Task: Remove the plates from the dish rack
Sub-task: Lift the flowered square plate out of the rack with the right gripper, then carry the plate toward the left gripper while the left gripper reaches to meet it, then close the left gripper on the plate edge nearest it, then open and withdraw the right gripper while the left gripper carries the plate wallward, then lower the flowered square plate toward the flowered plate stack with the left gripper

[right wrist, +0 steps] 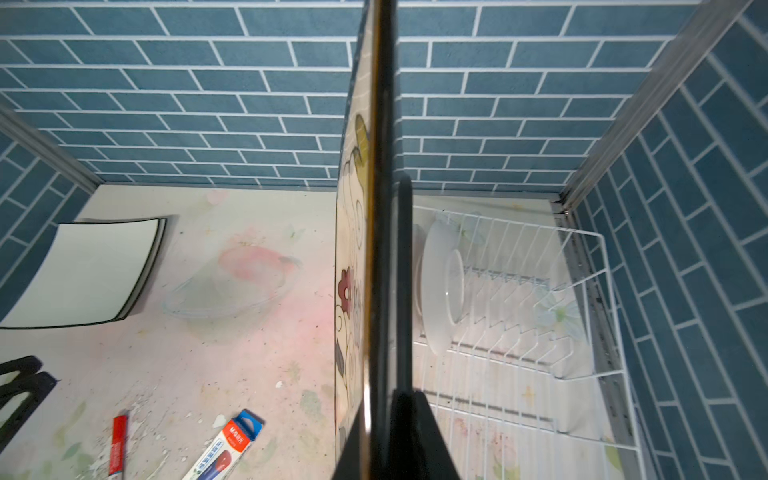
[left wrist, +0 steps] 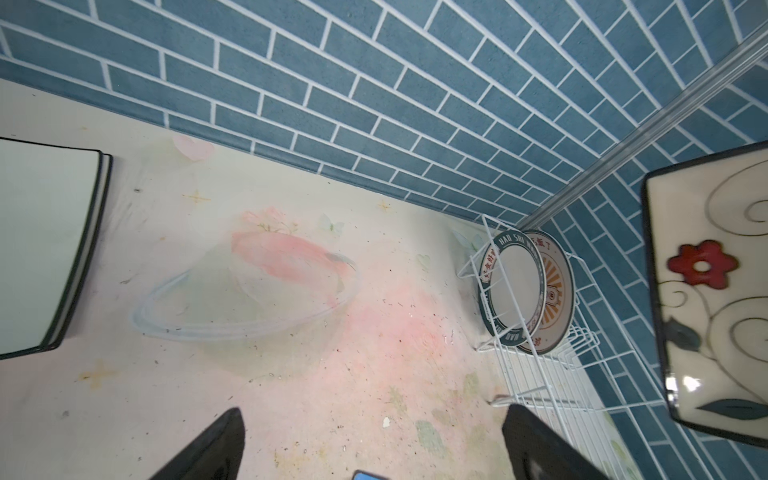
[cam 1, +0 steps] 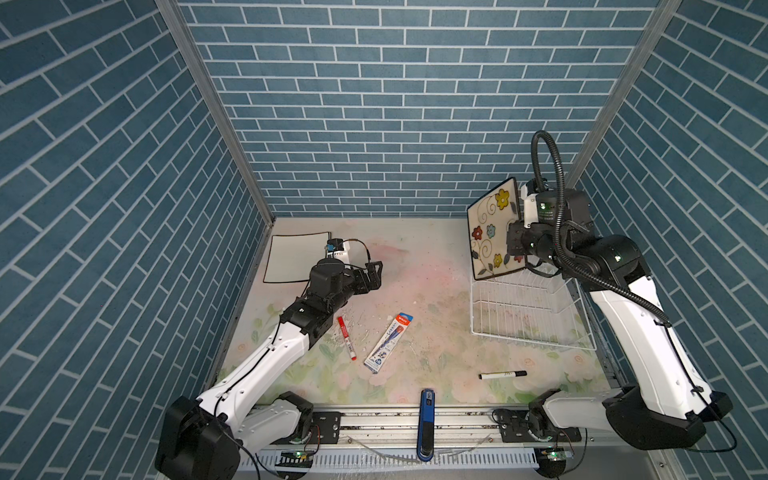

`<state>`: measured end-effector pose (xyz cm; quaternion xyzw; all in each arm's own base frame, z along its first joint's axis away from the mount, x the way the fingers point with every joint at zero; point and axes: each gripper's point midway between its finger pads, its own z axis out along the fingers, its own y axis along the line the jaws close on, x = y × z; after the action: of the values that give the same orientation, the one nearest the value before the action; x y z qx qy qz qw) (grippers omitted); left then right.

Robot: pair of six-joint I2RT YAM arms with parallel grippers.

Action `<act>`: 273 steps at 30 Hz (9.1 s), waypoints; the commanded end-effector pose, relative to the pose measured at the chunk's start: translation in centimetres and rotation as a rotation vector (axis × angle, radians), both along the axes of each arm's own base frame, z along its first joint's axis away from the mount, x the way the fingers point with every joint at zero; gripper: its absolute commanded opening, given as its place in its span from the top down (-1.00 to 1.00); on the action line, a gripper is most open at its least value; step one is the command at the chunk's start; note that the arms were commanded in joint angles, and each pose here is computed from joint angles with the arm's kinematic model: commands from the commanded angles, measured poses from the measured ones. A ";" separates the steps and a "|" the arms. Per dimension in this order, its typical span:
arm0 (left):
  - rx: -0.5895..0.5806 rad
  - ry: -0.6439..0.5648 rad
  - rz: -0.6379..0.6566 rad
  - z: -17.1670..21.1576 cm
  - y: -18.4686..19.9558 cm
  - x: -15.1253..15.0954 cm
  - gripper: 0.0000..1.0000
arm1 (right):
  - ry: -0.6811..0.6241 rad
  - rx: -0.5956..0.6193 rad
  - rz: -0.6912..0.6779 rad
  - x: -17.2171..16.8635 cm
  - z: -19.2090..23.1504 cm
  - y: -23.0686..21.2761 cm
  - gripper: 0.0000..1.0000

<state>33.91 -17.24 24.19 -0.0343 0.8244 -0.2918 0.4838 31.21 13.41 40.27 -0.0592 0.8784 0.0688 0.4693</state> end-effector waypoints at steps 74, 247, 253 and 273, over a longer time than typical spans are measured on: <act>-0.560 0.172 -0.556 8.7 -7.6 1.9 -0.19 | 0.196 1.202 0.688 1.1 -1.7 11.3 1.00; -1.052 -0.279 0.924 -5.6 28.0 9.4 1.00 | 0.137 1.127 0.461 1.5 -2.3 4.0 -0.98; -1.051 -0.275 0.921 -6.6 28.2 10.4 1.00 | 0.142 1.126 0.458 1.6 -2.4 4.0 -0.98; -1.027 -0.273 0.938 -7.1 29.2 12.2 1.00 | 0.151 1.121 0.450 1.8 -2.8 4.0 -0.98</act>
<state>43.96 11.28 8.63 -0.6401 0.4804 -0.3334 0.4984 33.62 17.49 35.88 0.0520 0.7138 0.6241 0.3137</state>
